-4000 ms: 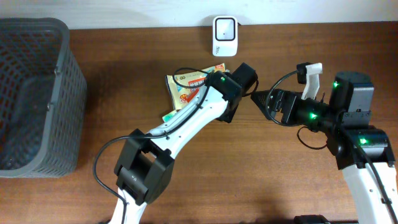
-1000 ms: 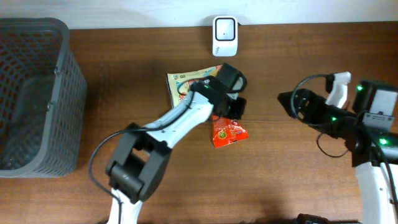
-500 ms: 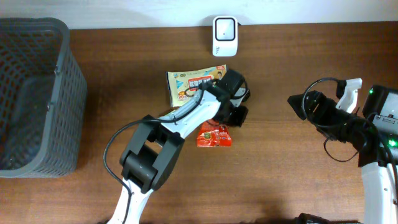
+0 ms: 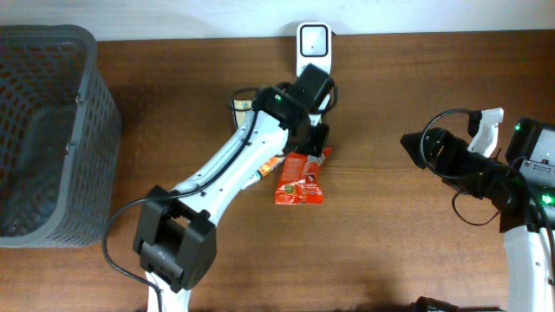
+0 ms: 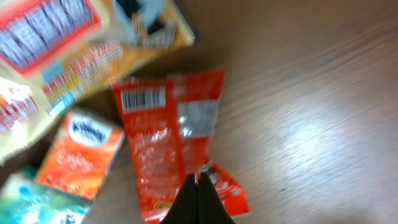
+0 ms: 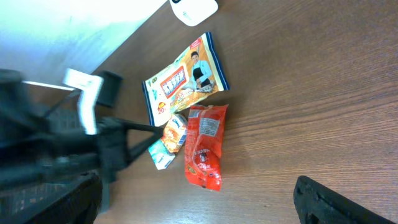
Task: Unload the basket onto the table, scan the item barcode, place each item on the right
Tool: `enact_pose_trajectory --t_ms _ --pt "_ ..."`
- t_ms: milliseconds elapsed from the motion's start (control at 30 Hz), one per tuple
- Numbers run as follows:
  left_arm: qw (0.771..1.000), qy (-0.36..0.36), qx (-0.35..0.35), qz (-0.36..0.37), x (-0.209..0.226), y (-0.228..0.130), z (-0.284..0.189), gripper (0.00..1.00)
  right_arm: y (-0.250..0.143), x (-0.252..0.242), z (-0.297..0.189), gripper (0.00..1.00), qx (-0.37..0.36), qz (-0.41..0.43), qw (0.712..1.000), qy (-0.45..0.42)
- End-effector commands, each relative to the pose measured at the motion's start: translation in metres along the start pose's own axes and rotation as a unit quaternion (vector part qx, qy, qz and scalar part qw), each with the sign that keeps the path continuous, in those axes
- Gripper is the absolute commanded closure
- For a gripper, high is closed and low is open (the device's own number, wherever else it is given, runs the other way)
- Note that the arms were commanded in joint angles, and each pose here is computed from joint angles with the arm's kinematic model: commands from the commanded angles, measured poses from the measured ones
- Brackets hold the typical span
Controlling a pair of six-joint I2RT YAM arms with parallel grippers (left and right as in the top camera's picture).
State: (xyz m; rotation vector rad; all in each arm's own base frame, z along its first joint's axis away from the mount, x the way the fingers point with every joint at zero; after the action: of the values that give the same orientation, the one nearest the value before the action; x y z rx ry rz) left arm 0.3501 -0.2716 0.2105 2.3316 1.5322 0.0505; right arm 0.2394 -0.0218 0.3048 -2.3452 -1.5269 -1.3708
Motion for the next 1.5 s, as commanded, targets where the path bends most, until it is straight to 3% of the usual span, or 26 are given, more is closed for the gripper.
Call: enact_pose_trajectory --t_ms 0,200,433,667,800,967,1267,1467 --pt "0.999 0.018 0.030 -0.017 0.008 -0.018 0.034 1.00 0.001 0.001 -0.001 0.01 -0.001 -0.006 1.000 0.006" --pt "0.999 -0.022 0.037 -0.024 0.008 -0.048 0.083 1.00 0.001 0.002 -0.001 0.02 -0.001 -0.006 1.000 0.006" --pt "0.998 -0.047 0.043 -0.017 0.001 -0.059 0.094 1.00 0.001 0.001 -0.001 0.02 -0.001 -0.006 1.000 0.006" --pt "0.998 -0.058 -0.023 -0.010 -0.002 -0.006 0.019 1.00 0.001 0.001 -0.001 0.02 -0.001 -0.006 1.000 0.006" --pt "0.998 -0.060 -0.024 -0.007 -0.007 -0.002 0.000 1.00 0.001 0.001 -0.001 0.02 -0.001 -0.005 1.000 0.006" --pt "0.998 -0.048 0.032 -0.002 -0.018 -0.032 0.030 1.00 0.000 0.001 -0.001 0.02 0.000 -0.005 1.000 0.006" --pt "0.997 -0.003 0.070 -0.028 -0.004 -0.068 0.094 1.00 0.000 0.001 -0.001 0.02 0.000 -0.004 1.000 0.006" --pt "0.994 -0.020 0.100 -0.032 -0.004 -0.076 0.111 1.00 0.000 0.001 -0.001 0.02 0.002 -0.003 1.000 0.005"
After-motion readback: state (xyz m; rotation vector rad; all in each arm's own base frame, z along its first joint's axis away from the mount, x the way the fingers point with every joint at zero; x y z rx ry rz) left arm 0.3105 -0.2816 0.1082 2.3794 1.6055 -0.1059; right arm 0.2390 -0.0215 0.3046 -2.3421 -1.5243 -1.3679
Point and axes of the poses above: each gripper's point midway between its finger pads, its own z axis out along the fingers, its own x axis along the line the jaws close on, y = z × x, the point moved 9 cm from there along -z, back along the fingers, and after that the axes turned 1 degree about z, right-handed, at the moved point
